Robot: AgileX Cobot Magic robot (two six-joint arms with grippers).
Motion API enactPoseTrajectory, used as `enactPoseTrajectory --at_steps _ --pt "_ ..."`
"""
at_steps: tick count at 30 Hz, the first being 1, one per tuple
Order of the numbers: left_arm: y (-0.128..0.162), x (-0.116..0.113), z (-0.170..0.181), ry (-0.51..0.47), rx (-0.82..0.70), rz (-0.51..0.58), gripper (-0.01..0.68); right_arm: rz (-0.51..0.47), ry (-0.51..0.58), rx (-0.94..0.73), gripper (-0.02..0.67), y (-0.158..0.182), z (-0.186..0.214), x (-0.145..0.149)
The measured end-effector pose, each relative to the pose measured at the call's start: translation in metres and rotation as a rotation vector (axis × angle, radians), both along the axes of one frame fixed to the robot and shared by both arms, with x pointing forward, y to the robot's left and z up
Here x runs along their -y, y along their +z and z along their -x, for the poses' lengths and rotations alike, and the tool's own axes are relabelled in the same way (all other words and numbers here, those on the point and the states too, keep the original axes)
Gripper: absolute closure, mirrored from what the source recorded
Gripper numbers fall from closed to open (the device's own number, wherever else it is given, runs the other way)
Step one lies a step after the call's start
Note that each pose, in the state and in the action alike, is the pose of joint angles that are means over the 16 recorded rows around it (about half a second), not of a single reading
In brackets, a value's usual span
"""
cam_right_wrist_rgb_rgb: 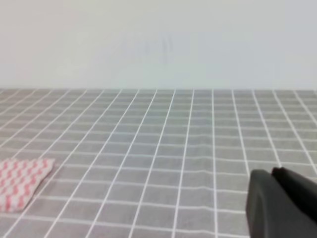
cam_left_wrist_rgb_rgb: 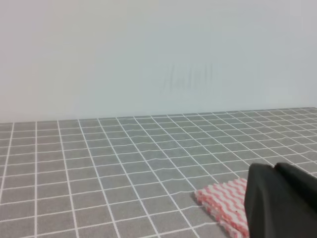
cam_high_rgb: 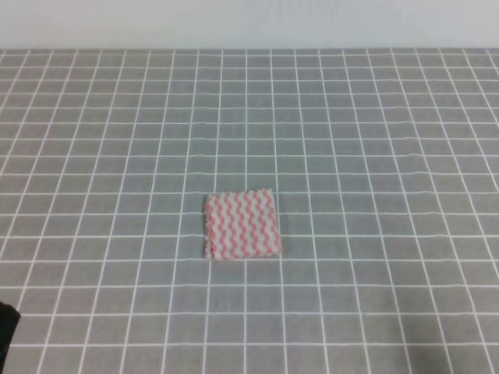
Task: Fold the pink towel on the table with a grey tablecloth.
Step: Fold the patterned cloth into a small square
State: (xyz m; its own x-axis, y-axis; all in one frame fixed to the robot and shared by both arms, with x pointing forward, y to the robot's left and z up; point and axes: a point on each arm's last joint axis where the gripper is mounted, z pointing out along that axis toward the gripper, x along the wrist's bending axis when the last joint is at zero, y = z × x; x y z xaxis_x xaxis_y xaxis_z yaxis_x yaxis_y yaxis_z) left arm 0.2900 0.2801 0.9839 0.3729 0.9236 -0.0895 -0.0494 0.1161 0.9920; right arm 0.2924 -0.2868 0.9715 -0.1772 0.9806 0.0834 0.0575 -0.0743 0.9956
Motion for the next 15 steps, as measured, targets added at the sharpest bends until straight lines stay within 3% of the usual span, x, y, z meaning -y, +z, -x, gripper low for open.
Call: enactPoseTrajectory --at_steps 15 --pt "0.000 0.000 0.000 0.001 0.000 0.000 0.676 -0.045 0.045 -0.161 0.664 -0.014 0.003 -0.004"
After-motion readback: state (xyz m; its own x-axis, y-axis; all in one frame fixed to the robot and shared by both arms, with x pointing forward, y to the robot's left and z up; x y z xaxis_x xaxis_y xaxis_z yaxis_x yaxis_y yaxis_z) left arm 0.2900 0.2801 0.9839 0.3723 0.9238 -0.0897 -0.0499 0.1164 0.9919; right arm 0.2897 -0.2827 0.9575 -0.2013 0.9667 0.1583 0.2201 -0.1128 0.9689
